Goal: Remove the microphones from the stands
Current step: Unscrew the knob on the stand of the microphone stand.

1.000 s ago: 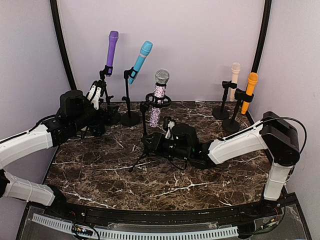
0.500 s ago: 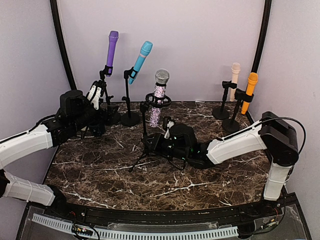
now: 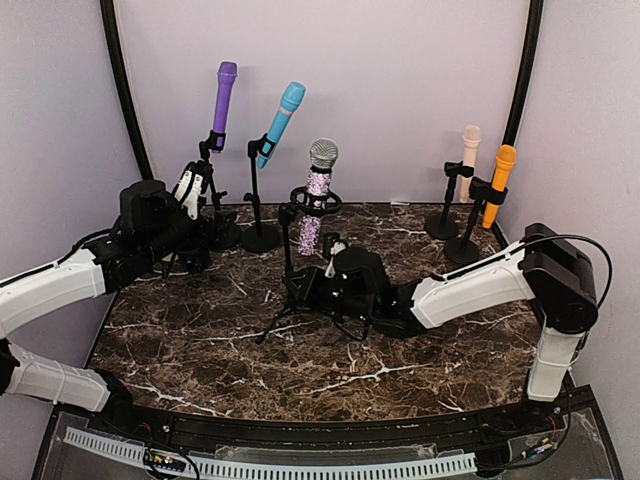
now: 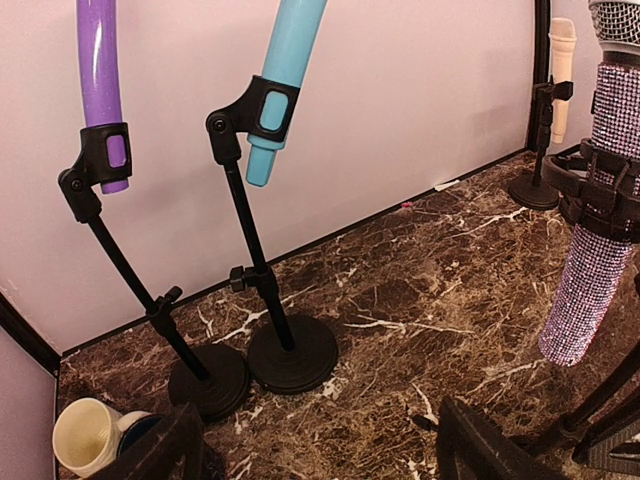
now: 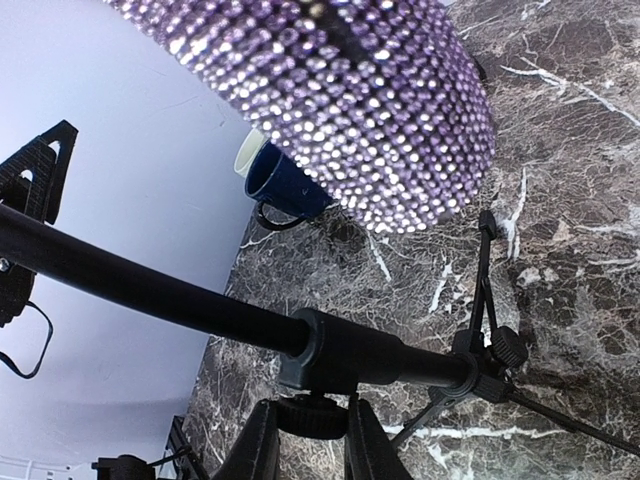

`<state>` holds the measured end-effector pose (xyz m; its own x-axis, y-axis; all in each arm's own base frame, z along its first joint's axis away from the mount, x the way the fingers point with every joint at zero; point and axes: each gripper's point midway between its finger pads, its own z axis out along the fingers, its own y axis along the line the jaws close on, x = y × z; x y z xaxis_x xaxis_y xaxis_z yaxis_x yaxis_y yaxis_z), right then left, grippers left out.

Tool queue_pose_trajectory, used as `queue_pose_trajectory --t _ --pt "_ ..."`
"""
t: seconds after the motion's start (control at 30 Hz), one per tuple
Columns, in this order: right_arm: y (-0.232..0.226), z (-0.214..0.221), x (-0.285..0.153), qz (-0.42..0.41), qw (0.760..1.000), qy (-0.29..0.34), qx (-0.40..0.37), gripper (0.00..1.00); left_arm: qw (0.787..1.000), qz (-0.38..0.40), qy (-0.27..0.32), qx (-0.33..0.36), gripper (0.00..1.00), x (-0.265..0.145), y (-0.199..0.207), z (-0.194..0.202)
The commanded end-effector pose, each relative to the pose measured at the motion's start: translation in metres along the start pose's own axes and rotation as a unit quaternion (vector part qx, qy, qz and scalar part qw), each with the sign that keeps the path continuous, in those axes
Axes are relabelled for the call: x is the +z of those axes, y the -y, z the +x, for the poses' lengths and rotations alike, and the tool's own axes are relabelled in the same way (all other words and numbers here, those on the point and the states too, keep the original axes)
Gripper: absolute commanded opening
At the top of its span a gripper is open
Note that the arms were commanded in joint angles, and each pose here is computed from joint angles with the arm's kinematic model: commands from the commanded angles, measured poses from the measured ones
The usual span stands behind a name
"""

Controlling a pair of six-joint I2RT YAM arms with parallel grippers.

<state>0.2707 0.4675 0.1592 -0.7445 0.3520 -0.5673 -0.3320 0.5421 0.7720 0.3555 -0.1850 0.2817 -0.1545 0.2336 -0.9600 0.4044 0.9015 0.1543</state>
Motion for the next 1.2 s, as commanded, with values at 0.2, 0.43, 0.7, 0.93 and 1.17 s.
queue_pose_trajectory --t 0.2,0.43,0.7,0.93,1.17 --pt "0.0124 0.0071 0.0004 0.095 0.991 0.005 -0.089 0.06 1.000 -0.010 0.013 0.006 0.82 -0.0072 -0.0044 -0.0052" --pt "0.0164 0.0059 -0.0012 0.137 0.981 0.012 -0.133 0.06 1.000 -0.011 0.012 0.007 0.82 -0.0071 -0.0046 -0.0047" --pt "0.0168 0.0038 -0.0038 0.195 0.959 0.025 -0.204 0.06 1.000 -0.011 0.014 0.007 0.83 -0.0075 -0.0047 -0.0054" --pt "0.0139 0.0075 -0.0026 0.223 0.941 0.029 -0.251 0.06 1.000 -0.011 0.015 0.008 0.83 -0.0083 -0.0048 -0.0063" --pt "0.0144 0.0113 -0.0013 0.253 0.920 0.030 -0.297 0.07 1.000 -0.012 0.016 0.009 0.83 -0.0087 -0.0053 -0.0068"
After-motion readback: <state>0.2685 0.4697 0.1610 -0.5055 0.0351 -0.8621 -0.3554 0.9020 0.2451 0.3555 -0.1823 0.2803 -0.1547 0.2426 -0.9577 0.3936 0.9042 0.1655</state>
